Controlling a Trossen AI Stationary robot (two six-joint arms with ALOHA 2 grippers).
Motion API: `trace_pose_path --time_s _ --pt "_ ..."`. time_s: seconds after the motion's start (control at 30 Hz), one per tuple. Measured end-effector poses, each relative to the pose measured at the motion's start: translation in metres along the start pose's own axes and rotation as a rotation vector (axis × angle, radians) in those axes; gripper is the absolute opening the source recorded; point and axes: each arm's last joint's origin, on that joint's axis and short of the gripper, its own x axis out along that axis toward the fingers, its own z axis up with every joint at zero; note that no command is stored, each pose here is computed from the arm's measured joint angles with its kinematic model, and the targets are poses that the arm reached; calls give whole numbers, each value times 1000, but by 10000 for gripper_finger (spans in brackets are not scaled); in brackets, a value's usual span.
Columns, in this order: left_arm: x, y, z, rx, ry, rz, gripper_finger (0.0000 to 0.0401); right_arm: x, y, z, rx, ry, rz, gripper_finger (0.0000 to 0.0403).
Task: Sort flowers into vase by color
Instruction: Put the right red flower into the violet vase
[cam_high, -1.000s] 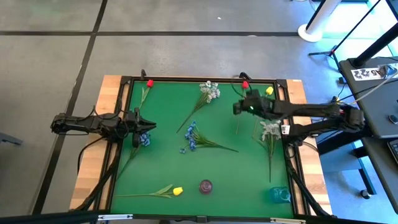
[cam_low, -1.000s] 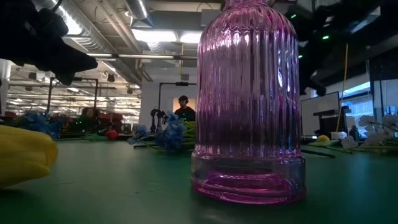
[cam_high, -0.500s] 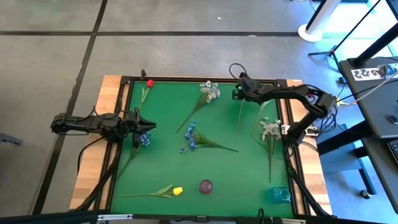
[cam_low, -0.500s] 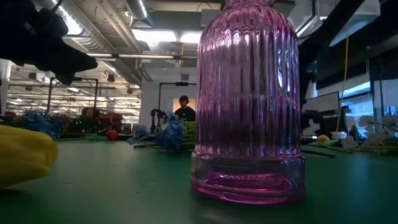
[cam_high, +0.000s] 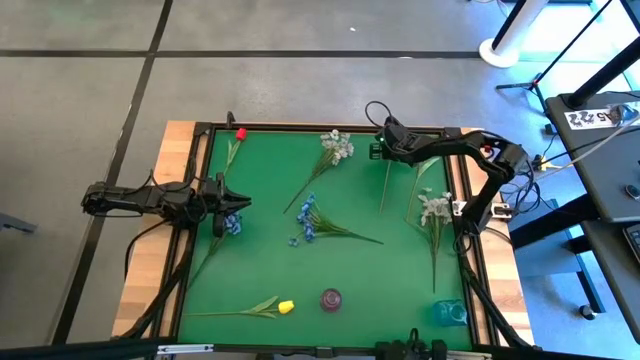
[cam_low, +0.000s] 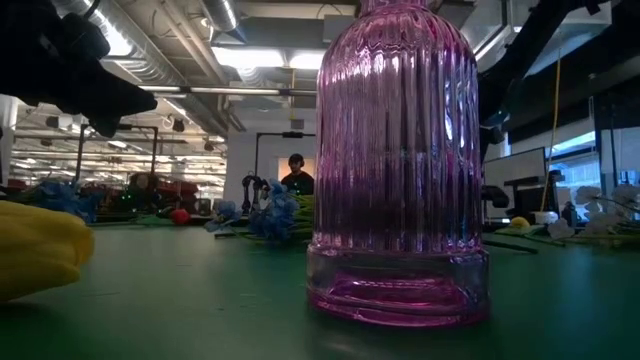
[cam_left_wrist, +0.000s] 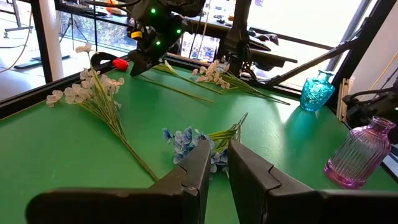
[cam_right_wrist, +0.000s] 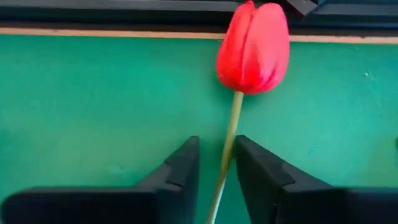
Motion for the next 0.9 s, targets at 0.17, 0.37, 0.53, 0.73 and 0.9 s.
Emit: trace_pose_path --time_s 0.17,0.37,0.53,0.73,0.9 --pt "0 0 0 0 0 0 53 -4 4 -2 -47 -2 18 32" --pt "0 0 0 0 0 0 53 -50 24 -6 -194 -95 152 18" --pt "0 0 0 0 0 0 53 -123 55 -34 -353 -237 390 8" --pt "0 0 0 0 0 0 53 -229 85 -95 -446 -473 881 12" --pt "0 0 0 0 0 0 53 -305 86 -141 -451 -700 1273 5"
